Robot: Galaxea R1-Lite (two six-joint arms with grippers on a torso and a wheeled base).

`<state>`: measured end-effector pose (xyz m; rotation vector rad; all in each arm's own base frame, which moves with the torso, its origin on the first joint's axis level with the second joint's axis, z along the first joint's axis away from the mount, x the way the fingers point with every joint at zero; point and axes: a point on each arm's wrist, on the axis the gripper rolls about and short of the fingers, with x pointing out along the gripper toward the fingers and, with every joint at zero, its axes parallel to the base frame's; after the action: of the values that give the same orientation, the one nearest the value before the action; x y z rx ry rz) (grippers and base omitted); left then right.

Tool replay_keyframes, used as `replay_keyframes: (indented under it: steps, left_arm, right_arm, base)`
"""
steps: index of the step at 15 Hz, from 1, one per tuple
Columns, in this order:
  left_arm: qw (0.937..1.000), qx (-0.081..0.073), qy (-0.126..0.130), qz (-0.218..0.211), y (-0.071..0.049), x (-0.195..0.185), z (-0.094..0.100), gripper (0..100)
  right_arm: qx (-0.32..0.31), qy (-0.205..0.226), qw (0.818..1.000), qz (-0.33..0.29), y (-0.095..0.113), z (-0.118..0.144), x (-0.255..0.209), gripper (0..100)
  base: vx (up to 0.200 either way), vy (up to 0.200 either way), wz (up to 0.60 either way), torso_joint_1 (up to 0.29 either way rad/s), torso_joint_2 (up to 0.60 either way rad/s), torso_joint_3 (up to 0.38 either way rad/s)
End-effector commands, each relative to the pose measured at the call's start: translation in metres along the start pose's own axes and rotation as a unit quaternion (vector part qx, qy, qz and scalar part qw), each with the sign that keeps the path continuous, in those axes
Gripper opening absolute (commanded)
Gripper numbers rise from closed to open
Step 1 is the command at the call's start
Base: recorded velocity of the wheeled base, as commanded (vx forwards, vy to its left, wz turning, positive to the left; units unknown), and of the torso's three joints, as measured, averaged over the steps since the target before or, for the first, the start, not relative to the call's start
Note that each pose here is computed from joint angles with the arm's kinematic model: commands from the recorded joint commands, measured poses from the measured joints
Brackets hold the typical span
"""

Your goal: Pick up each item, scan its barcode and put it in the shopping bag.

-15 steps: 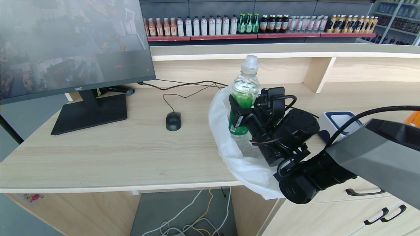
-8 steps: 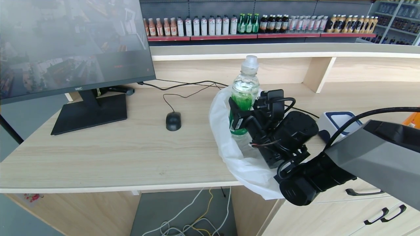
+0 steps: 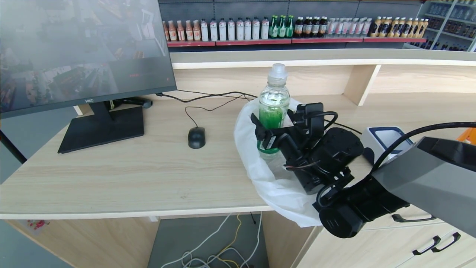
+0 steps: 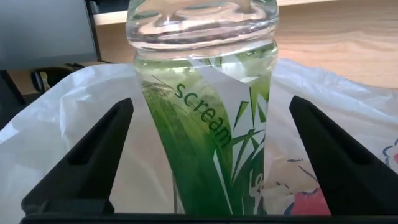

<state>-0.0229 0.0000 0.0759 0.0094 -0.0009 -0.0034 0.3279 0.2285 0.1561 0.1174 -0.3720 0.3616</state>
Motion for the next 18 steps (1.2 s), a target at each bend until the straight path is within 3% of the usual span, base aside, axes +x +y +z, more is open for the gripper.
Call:
replay_keyframes:
  steps: [1, 8, 12, 18]
  left_arm:
    - [1.0000, 0.000, 0.000, 0.000, 0.000, 0.000, 0.000, 100]
    - [1.0000, -0.001, 0.000, 0.001, 0.000, 0.000, 0.000, 100]
    - [1.0000, 0.000, 0.000, 0.000, 0.000, 0.000, 0.000, 100]
    - [1.0000, -0.002, 0.000, 0.000, 0.000, 0.000, 0.000, 100]
  right_arm:
    - [0.003, -0.006, 1.000, 0.002, -0.002, 0.019, -0.010, 100]
    - [0.009, -0.015, 1.000, 0.016, -0.009, 0.064, -0.045, 100]
    - [0.040, 0.027, 0.998, 0.045, -0.007, 0.069, -0.085, 100]
    - [0.045, 0.012, 0.998, 0.048, -0.004, 0.076, -0.083, 100]
  base:
    - [0.000, 0.000, 0.00, 0.000, 0.00, 0.000]
    - [0.000, 0.000, 0.00, 0.000, 0.00, 0.000]
    - [0.000, 0.000, 0.00, 0.000, 0.00, 0.000]
    - [0.000, 0.000, 0.00, 0.000, 0.00, 0.000]
